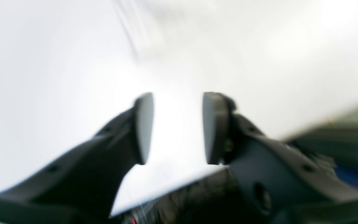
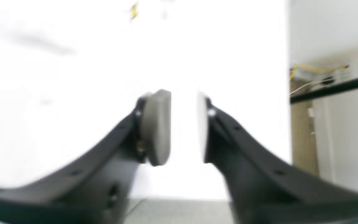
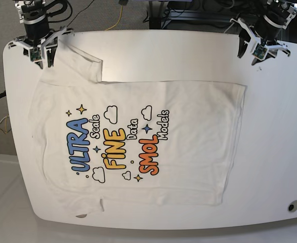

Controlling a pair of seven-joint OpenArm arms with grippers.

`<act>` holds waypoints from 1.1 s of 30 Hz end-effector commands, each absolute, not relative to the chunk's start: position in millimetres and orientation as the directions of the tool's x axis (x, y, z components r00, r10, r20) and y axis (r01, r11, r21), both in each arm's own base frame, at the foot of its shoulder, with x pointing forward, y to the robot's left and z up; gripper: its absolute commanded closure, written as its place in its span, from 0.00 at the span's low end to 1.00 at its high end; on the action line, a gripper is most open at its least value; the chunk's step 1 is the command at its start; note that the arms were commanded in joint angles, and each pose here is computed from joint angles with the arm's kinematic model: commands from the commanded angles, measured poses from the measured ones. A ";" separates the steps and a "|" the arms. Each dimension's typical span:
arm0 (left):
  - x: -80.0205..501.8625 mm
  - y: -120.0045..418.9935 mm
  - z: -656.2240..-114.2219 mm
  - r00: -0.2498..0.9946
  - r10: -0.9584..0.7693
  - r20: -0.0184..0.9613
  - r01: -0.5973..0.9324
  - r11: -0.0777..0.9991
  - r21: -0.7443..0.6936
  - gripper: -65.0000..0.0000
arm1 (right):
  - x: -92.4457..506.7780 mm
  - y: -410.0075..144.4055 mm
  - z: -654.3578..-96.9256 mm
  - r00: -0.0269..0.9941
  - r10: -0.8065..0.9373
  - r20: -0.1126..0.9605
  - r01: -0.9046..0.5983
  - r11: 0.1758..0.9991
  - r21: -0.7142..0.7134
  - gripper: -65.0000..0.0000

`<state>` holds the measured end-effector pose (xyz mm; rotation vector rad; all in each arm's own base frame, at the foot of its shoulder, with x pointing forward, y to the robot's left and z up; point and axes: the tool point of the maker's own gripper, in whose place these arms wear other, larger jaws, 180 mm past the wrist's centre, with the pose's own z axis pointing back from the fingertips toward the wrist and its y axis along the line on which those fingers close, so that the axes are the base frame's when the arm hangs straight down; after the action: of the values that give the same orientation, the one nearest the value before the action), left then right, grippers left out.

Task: Fold the T-shirt properly
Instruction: 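Lower both grippers toward the shirt's shoulder corners, then position both open grippers at the shoulder edges beside the collar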

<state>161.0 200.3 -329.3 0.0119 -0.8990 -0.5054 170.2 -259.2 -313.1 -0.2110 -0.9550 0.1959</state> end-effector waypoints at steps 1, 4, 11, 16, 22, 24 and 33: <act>172.5 195.9 -319.0 0.469 -0.424 0.774 0.418 0.879 0.228 0.52 | 184.2 -267.2 -313.1 0.562 0.239 0.792 -0.047 0.965 -0.257 0.48; 175.9 196.0 -318.7 0.470 -0.416 0.779 0.410 0.884 0.225 0.52 | 188.3 -273.5 -317.7 0.573 0.230 0.787 -0.023 0.964 -0.265 0.42; 179.7 201.1 -320.9 0.491 -0.389 0.779 0.379 0.901 0.211 0.58 | 190.8 -273.9 -325.0 0.592 0.234 0.772 -0.017 0.960 -0.278 0.37; 180.5 207.2 -325.9 0.518 -0.382 0.765 0.359 0.909 0.210 0.65 | 193.5 -271.7 -322.7 0.583 0.231 0.779 -0.020 0.963 -0.270 0.37; 196.7 229.1 -327.6 0.528 -0.360 0.769 0.285 0.928 0.239 0.67 | 215.8 -270.5 -300.6 0.521 0.141 0.842 -0.007 0.987 -0.161 0.33; 200.3 231.4 -326.7 0.523 -0.352 0.776 0.273 0.932 0.239 0.67 | 221.1 -272.5 -293.2 0.505 0.109 0.856 -0.005 0.992 -0.123 0.33; 203.3 219.7 -326.0 0.496 -0.331 0.803 0.309 0.931 0.193 0.56 | 222.1 -315.6 -267.3 0.510 0.037 0.859 0.074 0.993 -0.087 0.35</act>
<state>197.4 221.1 -338.1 0.0293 -0.9275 -0.3790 218.5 -306.7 -279.2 -0.0837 -1.0105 -0.0283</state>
